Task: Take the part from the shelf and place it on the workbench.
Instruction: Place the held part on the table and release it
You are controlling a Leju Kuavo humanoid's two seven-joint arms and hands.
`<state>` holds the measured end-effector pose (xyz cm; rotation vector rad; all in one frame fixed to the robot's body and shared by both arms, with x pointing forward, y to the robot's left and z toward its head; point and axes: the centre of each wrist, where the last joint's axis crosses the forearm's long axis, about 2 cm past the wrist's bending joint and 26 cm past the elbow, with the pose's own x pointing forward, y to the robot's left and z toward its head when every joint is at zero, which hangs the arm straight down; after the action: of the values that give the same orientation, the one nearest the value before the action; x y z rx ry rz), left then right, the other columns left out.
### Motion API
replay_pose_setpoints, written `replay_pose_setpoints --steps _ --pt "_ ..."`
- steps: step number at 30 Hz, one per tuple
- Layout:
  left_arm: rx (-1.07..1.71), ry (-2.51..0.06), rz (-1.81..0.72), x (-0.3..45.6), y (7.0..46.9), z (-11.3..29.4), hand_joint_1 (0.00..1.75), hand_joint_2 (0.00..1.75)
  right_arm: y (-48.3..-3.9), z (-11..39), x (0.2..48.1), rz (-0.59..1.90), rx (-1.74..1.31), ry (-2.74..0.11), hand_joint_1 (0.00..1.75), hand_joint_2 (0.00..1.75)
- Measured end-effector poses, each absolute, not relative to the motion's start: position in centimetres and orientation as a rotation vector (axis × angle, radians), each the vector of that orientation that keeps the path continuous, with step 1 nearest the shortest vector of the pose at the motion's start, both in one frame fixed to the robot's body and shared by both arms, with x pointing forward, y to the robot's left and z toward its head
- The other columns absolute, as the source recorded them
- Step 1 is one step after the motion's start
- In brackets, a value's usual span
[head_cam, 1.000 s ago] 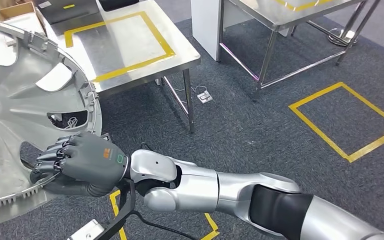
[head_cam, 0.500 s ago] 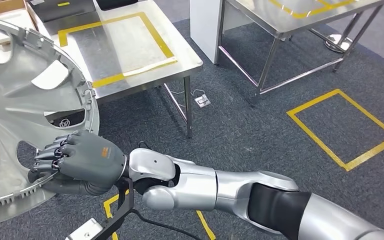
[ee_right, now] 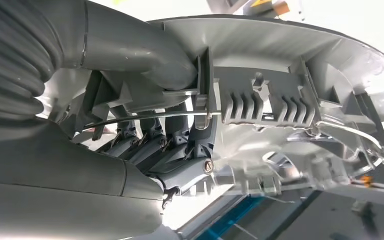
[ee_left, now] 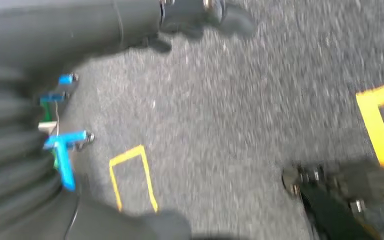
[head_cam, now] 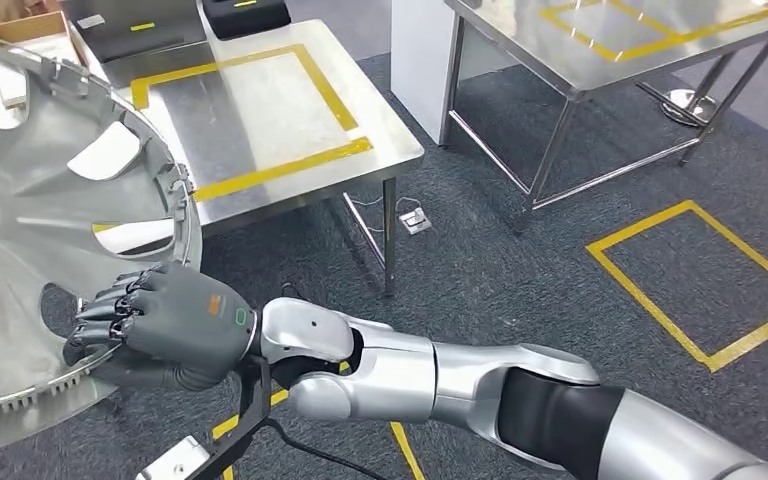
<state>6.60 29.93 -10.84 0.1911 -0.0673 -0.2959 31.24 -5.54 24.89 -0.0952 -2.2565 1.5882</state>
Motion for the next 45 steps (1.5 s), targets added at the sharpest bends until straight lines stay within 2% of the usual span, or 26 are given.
replay_pose_setpoints --steps 45 --pt "0.193 -0.055 -0.324 6.27 29.93 -10.89 0.00 1.75 -6.20 24.44 31.70 1.557 -0.107 -2.234 1.75 1.75"
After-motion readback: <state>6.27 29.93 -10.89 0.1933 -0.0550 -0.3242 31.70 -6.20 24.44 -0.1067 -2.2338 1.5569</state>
